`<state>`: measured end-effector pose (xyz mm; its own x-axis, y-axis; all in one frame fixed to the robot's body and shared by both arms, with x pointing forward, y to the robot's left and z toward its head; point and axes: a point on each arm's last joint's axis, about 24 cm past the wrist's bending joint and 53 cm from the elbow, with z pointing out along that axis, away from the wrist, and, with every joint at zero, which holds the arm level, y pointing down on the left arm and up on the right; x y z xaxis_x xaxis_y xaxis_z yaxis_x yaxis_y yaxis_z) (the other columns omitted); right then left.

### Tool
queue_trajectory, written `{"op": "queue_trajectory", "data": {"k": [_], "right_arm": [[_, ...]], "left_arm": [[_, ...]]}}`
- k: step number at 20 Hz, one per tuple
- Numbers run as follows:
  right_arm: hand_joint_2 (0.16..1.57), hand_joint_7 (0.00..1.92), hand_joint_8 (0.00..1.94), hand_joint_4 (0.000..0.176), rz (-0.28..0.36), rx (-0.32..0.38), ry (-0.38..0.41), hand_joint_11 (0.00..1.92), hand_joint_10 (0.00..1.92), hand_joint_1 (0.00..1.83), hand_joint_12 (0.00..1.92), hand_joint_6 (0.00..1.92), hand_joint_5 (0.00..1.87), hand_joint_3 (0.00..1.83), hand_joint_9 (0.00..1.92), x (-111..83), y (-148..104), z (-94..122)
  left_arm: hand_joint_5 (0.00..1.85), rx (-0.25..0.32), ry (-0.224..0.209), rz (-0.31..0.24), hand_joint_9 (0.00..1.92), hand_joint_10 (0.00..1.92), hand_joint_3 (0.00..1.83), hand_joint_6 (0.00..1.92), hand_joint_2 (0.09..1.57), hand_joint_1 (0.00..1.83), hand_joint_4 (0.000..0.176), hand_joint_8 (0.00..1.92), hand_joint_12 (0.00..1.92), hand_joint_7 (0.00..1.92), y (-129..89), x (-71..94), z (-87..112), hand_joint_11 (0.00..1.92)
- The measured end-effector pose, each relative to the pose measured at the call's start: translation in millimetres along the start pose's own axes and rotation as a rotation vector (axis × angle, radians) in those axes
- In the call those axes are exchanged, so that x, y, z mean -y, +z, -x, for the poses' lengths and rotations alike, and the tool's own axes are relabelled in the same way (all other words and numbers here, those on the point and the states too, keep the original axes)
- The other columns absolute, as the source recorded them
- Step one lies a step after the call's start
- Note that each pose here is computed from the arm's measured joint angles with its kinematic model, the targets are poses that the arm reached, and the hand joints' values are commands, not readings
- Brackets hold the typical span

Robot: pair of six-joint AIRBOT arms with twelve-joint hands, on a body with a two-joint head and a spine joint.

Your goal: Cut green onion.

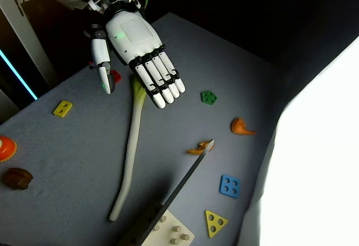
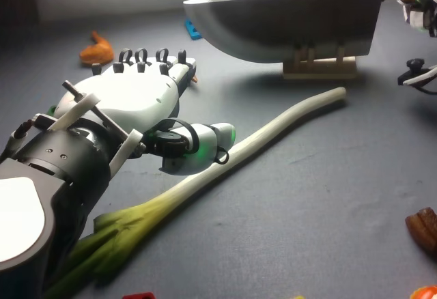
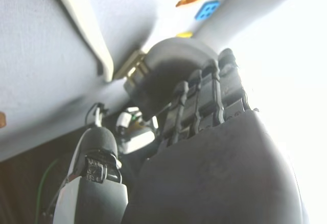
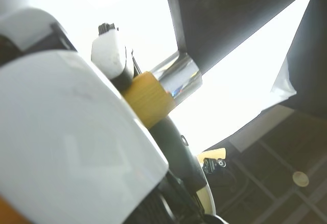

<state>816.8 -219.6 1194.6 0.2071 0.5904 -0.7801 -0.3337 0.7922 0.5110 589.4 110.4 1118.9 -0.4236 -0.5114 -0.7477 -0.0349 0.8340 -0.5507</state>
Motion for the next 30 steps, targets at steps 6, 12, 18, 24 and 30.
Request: {"op": "queue_trajectory", "data": {"k": [6, 12, 18, 24, 30], "right_arm": [[0.76, 1.52, 1.94, 0.176, -0.021, 0.013, 0.027, 1.64, 1.92, 1.59, 1.92, 1.92, 1.4, 0.78, 1.57, 7.4, -3, 1], [0.79, 1.45, 1.94, 0.176, -0.018, 0.019, 0.023, 1.59, 1.92, 1.51, 1.92, 1.92, 1.25, 0.72, 1.51, 11.2, -8, 1], [0.8, 0.91, 1.78, 0.0, -0.017, 0.02, 0.014, 1.01, 1.92, 1.15, 1.92, 1.67, 0.74, 1.01, 1.0, 13.3, -10, 1], [1.05, 0.66, 1.63, 0.034, -0.019, 0.022, 0.01, 0.58, 1.92, 1.11, 1.92, 1.59, 0.69, 0.53, 0.56, 15.1, -11, 1], [1.26, 0.33, 1.41, 0.0, -0.01, 0.007, -0.019, 0.2, 1.64, 1.01, 1.9, 1.45, 0.69, 0.02, 0.28, 16.1, -10, 1]], "left_arm": [[0.05, 0.0, 0.0, -0.002, 0.0, 0.0, 0.0, 0.01, 1.28, 0.15, 0.0, 0.0, 0.0, 0.01, 0, 0.7, 0.0, 0.0], [0.07, 0.005, -0.005, -0.011, 0.0, 0.0, 0.0, 0.01, 1.28, 0.09, 0.0, 0.0, 0.0, 0.03, -1, 5.2, 1.9, 0.0], [0.09, 0.001, -0.002, -0.011, 0.01, 0.0, 0.0, 0.01, 1.27, 0.12, 0.0, 0.01, 0.0, 0.06, -2, 5.4, 0.8, 0.0], [0.08, 0.002, 0.003, -0.011, 0.02, 0.01, 0.0, 0.0, 1.27, 0.07, 0.0, 0.0, 0.0, 0.05, -2, 5.7, 1.1, 0.0], [0.07, -0.001, -0.001, -0.007, 0.02, 0.0, 0.0, 0.0, 1.27, 0.08, 0.0, 0.0, 0.0, 0.06, -2, 4.6, 0.4, 0.0]]}}
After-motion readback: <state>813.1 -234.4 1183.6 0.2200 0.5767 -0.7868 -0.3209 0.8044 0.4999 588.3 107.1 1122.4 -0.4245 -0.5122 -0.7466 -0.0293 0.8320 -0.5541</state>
